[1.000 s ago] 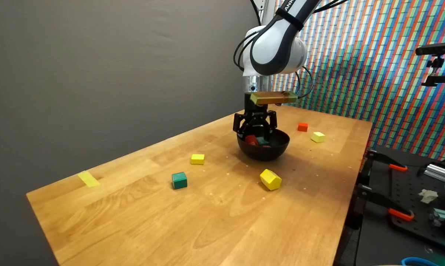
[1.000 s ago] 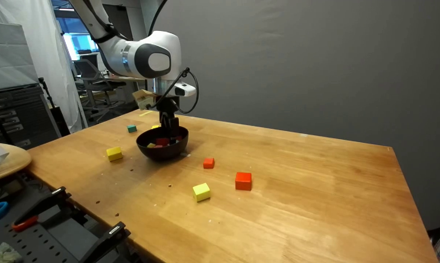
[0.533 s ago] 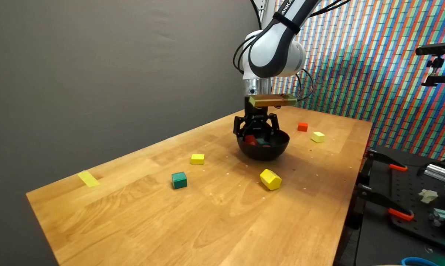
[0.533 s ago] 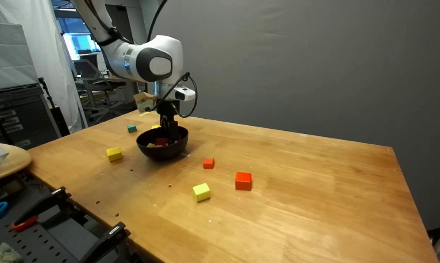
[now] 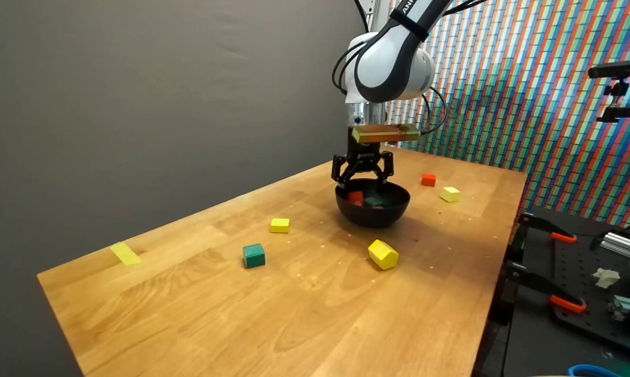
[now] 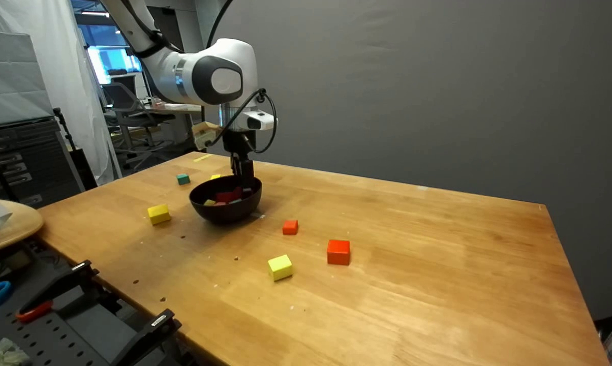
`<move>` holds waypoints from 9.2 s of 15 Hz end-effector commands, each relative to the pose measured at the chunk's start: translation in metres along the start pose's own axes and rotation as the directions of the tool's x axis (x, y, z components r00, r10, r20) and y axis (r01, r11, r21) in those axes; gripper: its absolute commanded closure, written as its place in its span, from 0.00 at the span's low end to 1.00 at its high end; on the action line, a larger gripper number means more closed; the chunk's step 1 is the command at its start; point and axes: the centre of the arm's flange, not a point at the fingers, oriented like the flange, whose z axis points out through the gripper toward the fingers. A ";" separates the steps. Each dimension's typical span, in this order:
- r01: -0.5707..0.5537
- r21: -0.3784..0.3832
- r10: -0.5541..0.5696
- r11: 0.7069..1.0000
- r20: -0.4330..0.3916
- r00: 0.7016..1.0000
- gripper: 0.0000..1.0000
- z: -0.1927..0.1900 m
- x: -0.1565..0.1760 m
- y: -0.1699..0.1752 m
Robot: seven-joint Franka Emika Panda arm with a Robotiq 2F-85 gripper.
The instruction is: Remove the objects from the bowl and place them on the table one by one
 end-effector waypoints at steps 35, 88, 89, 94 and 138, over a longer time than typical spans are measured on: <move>0.277 0.008 -0.276 0.961 0.100 0.956 0.25 -0.014 -0.033 0.013; 0.092 0.054 -0.092 0.994 -0.011 0.996 0.00 -0.106 0.018 0.052; 0.110 0.064 -0.111 0.992 0.019 0.994 0.00 -0.104 0.011 0.045; 0.117 0.063 -0.125 0.991 0.140 0.982 0.00 -0.070 -0.017 0.025; 0.037 0.110 -0.036 0.993 -0.008 0.999 0.86 -0.060 -0.016 0.003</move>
